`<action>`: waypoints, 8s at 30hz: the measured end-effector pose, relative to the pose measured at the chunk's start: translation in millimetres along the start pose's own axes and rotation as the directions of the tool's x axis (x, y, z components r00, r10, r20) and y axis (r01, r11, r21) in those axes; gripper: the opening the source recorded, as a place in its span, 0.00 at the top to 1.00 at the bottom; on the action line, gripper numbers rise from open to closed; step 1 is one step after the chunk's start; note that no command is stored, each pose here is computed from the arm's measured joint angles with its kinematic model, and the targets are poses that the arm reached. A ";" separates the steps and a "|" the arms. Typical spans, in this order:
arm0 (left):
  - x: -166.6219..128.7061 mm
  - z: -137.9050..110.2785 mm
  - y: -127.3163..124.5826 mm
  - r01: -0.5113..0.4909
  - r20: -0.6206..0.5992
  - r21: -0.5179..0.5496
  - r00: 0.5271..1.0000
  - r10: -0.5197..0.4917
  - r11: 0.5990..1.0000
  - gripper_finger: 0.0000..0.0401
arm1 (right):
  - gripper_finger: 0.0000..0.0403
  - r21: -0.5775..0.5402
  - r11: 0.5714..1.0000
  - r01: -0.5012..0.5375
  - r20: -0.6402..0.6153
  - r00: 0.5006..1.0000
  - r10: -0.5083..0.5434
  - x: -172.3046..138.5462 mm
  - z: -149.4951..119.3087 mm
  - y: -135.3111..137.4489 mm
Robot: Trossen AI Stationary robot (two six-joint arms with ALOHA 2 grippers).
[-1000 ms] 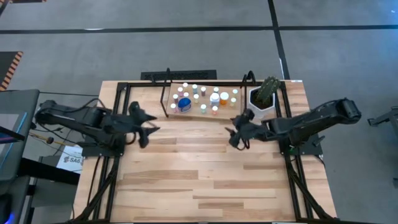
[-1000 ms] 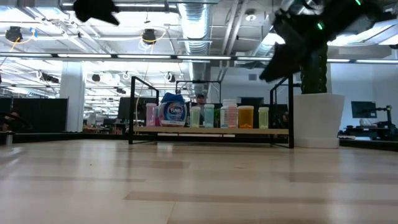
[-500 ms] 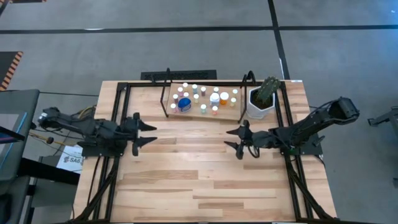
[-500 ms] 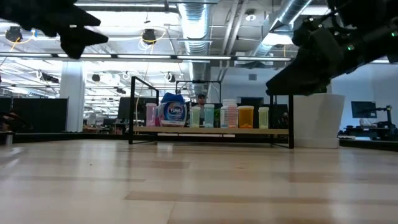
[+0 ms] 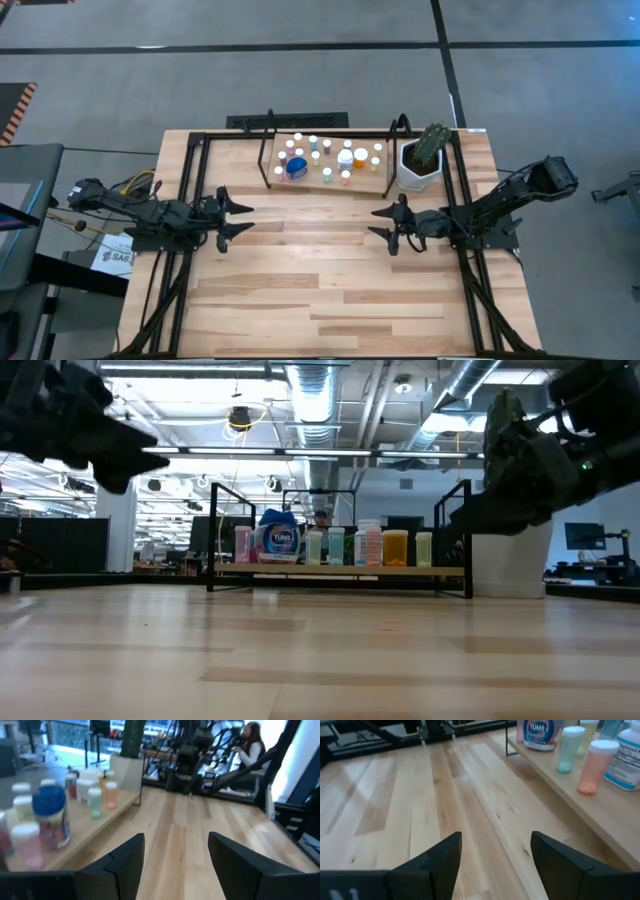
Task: Pick and place medicine bottles onto shelf by color
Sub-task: Return to Home Position
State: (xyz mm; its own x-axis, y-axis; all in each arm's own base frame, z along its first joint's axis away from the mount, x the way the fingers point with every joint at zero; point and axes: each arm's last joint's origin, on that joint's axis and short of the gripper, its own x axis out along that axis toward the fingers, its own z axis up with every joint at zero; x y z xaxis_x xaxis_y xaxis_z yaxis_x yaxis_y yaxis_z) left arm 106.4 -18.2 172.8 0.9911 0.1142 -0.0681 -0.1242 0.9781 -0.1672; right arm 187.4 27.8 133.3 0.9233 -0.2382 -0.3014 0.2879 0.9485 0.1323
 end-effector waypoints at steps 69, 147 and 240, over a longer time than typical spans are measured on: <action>-1.5 -10.1 8.4 -0.197 0.006 -0.196 0.979 0.202 0.961 0.48 | 0.35 0.213 0.974 -0.075 0.243 0.970 0.021 -64.0 29.3 -24.6; -17.4 12.1 63.1 -0.592 0.218 -0.356 0.700 0.680 0.723 0.48 | 0.35 0.437 0.897 0.058 0.593 0.731 -0.336 -108.7 59.4 -80.4; -16.4 11.0 63.4 -0.574 0.245 -0.373 0.696 0.675 0.729 0.48 | 0.35 -0.066 0.997 -0.038 0.215 0.975 0.051 -90.6 22.5 -64.7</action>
State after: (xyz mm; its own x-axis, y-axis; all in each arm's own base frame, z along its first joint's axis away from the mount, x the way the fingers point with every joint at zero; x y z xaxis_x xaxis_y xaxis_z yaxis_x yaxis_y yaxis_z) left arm 82.8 43.9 174.2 0.6181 0.7819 0.0806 -0.6776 0.5819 -0.4497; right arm 90.9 -16.7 173.3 0.9699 -0.2286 -0.0842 0.2353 0.9685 0.0811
